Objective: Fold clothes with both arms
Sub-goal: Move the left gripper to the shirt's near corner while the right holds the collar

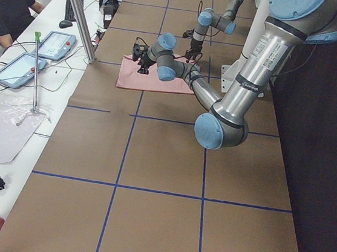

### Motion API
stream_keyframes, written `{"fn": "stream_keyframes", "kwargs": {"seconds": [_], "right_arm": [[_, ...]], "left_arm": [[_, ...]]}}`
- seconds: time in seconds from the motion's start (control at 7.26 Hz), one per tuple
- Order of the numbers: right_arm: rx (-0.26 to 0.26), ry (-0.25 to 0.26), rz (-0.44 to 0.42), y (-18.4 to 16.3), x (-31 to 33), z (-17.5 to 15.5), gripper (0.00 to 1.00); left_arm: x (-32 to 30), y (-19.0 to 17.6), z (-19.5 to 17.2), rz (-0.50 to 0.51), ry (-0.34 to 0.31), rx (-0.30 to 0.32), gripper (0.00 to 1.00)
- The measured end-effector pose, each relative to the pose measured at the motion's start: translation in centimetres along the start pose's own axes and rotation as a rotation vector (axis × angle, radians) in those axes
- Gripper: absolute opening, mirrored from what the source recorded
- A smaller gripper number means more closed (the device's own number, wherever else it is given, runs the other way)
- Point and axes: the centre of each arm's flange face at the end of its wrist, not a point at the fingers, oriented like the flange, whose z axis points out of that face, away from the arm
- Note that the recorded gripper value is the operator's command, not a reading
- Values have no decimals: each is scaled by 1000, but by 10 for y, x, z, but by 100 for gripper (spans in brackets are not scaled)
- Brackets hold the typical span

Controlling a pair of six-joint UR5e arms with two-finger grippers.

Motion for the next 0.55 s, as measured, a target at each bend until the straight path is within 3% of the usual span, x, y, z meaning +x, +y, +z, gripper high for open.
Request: {"fn": "stream_keyframes", "kwargs": {"seconds": [0.14, 0.28, 0.41, 0.55], "right_arm": [[1, 3, 0, -1, 2, 1, 51], [2, 5, 0, -1, 3, 2, 31], [2, 5, -1, 0, 2, 2, 0], [0, 4, -1, 1, 1, 2, 0]], "left_arm": [[0, 0, 0, 0, 0, 0, 50], [0, 0, -1, -1, 1, 0, 50], [1, 0, -2, -1, 4, 1, 50], [1, 0, -3, -1, 5, 2, 51]]}}
